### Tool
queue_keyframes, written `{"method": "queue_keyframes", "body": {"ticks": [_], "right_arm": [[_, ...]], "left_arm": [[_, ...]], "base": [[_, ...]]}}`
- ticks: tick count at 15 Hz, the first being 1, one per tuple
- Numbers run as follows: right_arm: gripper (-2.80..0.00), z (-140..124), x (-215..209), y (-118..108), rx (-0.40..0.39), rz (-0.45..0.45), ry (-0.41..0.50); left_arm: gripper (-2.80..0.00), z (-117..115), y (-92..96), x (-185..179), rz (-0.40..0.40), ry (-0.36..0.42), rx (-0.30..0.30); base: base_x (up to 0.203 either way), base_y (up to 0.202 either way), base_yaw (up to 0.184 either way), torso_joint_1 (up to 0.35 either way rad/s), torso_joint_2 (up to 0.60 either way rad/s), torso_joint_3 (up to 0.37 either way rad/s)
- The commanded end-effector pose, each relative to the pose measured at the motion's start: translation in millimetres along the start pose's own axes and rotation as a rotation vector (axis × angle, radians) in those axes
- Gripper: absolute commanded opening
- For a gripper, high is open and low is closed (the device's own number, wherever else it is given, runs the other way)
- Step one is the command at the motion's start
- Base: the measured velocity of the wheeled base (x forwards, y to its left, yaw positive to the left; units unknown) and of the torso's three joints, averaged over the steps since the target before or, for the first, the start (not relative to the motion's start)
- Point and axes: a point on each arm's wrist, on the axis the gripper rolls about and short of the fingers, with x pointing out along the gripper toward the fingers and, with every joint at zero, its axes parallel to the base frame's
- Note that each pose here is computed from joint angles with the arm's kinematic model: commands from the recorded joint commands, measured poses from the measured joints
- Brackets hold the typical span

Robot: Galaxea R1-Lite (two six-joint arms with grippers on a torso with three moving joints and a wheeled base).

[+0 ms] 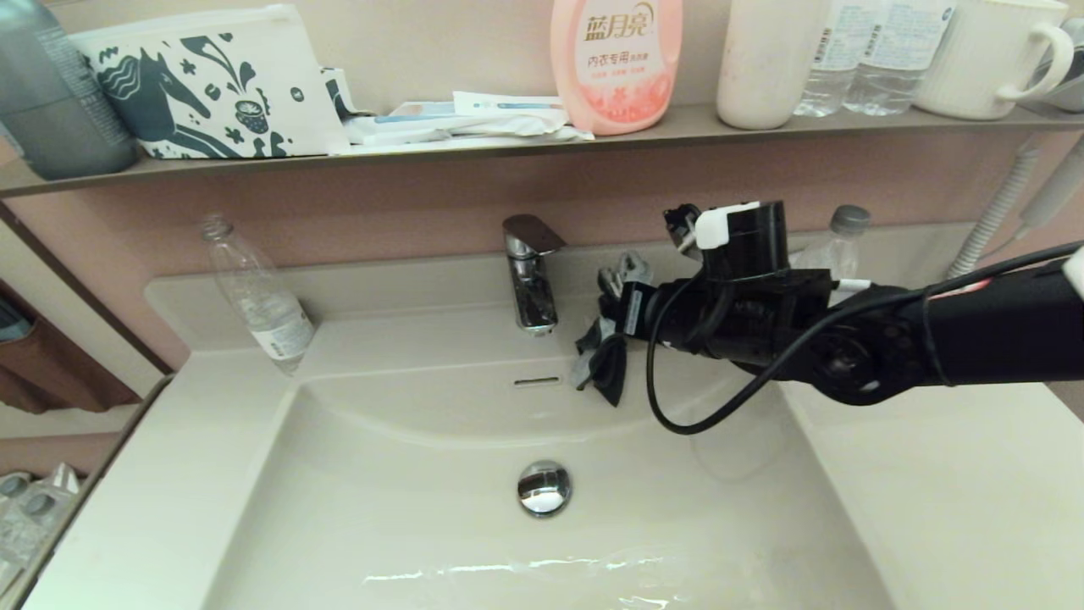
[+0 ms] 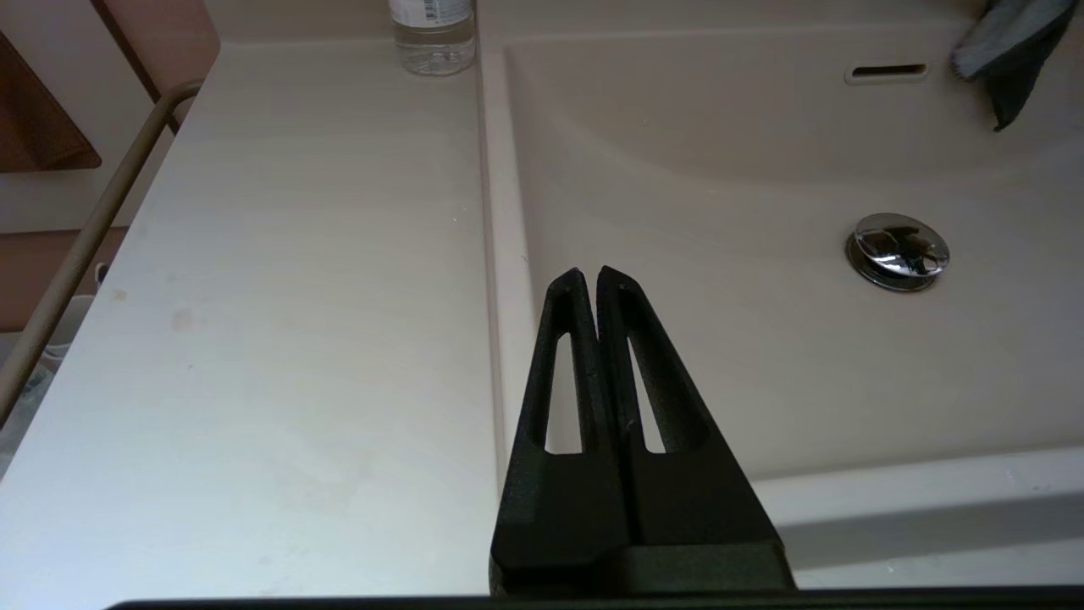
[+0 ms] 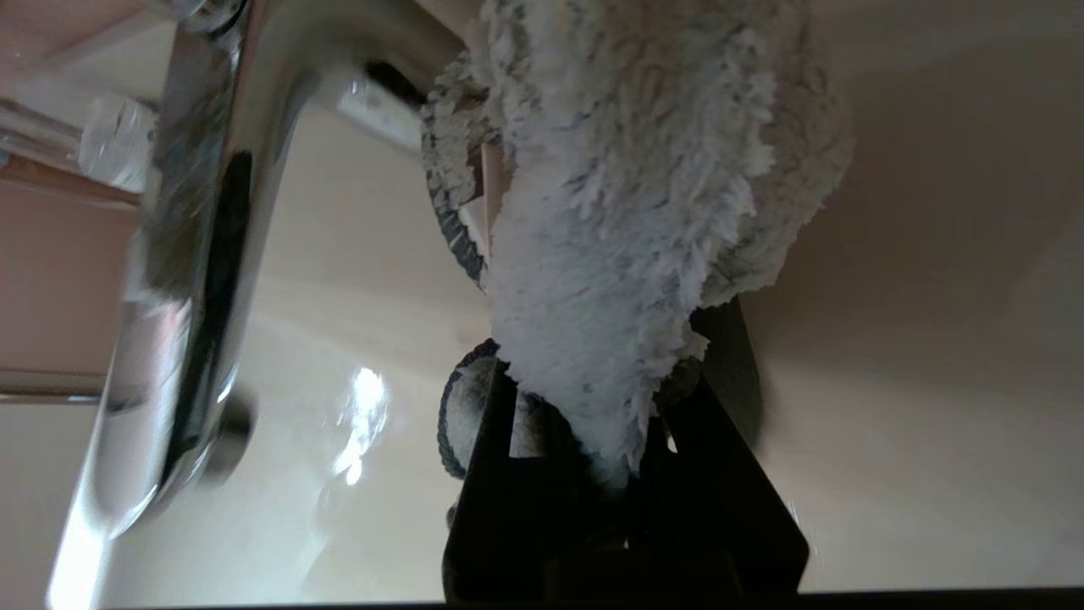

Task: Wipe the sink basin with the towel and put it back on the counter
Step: Wipe the sink

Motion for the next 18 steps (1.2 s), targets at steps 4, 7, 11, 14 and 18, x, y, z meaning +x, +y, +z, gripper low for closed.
{"method": "queue_keyframes", "body": {"ticks": [4, 7, 11, 14, 18], "right_arm": [[-2.8, -36.4, 58.3, -24.0, -0.173, -0.043, -0.03], [-2.8, -41.5, 72.2, -44.2, -0.261, -0.121, -0.096], [-2.8, -29.9, 64.4, -59.6, -0.341, -0.192, -0.15], [-2.8, -21.8, 34.9, -81.4, -0.378, -0.266, -0.115], [-2.8, -0.8, -9.3, -118.8, -0.354, -0.382, -0.126]], "left_arm": [[-2.8, 0.0, 0.0, 0.1, 0.001, 0.001, -0.001], [-2.8, 0.0, 0.0, 0.1, 0.001, 0.001, -0.001], [-2.8, 0.0, 0.0, 0.1, 0.001, 0.001, -0.001], [-2.8, 0.0, 0.0, 0.1, 0.001, 0.001, -0.001], [-2.8, 0.0, 0.0, 0.1, 0.0, 0.001, -0.001]], "base": [[0.0, 0.0, 0.0, 0.0, 0.0, 0.0], [0.0, 0.0, 0.0, 0.0, 0.0, 0.0], [0.0, 0.0, 0.0, 0.0, 0.0, 0.0], [0.0, 0.0, 0.0, 0.0, 0.0, 0.0], [0.0, 0.0, 0.0, 0.0, 0.0, 0.0]]}}
